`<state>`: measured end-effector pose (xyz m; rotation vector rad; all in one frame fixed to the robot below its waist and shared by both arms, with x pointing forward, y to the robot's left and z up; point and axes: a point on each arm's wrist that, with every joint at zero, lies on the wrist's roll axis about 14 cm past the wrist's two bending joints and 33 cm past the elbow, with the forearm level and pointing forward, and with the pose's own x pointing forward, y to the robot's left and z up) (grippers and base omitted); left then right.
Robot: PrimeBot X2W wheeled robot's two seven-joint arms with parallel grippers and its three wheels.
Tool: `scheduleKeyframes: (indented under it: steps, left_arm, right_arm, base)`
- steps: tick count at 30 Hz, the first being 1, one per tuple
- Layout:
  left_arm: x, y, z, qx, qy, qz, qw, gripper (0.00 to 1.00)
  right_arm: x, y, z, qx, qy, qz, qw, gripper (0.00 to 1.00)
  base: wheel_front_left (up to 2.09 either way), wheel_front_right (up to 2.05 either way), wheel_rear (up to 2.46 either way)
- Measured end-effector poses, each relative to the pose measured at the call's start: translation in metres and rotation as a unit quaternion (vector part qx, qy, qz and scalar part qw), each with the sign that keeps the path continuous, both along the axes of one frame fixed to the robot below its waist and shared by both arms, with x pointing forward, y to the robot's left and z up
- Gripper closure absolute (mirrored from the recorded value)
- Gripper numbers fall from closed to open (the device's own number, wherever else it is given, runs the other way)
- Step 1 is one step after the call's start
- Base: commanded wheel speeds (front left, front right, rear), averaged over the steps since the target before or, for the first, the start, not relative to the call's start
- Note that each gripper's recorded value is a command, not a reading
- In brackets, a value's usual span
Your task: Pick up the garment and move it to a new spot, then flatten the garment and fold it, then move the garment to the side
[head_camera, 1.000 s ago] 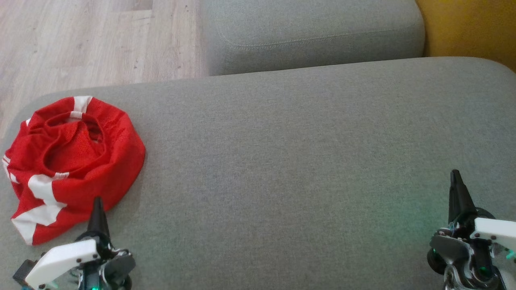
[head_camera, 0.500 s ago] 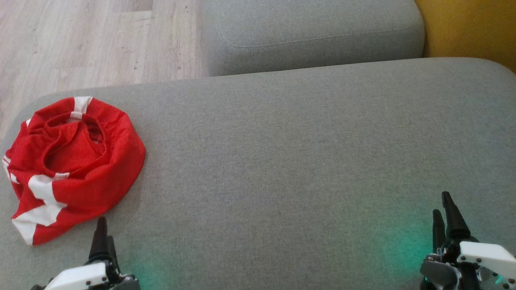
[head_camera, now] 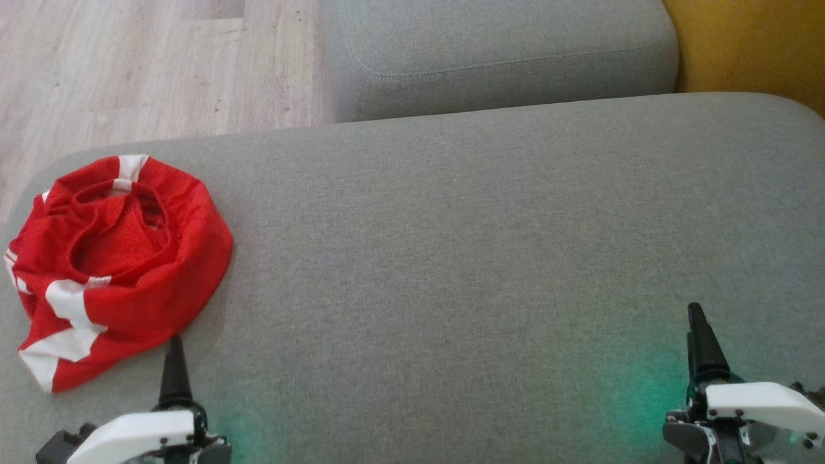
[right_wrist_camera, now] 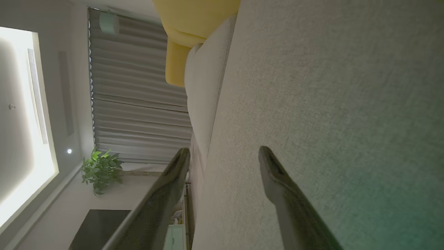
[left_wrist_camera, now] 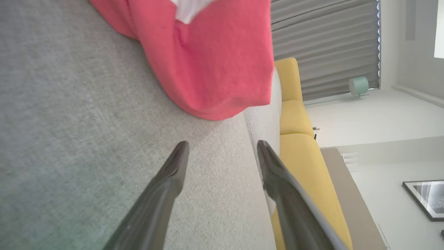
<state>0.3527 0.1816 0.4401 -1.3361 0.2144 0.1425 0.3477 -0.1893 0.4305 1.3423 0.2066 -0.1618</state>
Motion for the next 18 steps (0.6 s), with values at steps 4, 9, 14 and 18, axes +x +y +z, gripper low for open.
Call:
scheduleKeyframes:
  steps: [4,9,14,18]
  left_arm:
    - [0.001,-0.002,0.003,0.026,-0.002,-0.005,1.000,0.00]
    - [0.001,-0.005,0.005,0.057,-0.004,-0.015,0.998,0.00]
    - [0.003,-0.006,0.011,0.092,-0.012,-0.019,0.996,0.00]
    - [0.004,-0.008,0.014,0.121,-0.017,-0.025,0.992,0.00]
  right_arm:
    - [0.001,0.001,0.002,-0.036,-0.003,0.009,0.999,0.00]
    - [0.003,0.005,0.006,-0.067,-0.010,0.022,0.997,0.00]
    - [0.005,0.013,0.011,-0.106,-0.020,0.041,0.993,0.00]
    - [0.007,0.020,0.016,-0.135,-0.029,0.056,0.989,0.00]
  base:
    - [0.00,0.00,0.00]
    - [0.00,0.00,0.00]
    - [0.00,0.00,0.00]
    - [0.00,0.00,0.00]
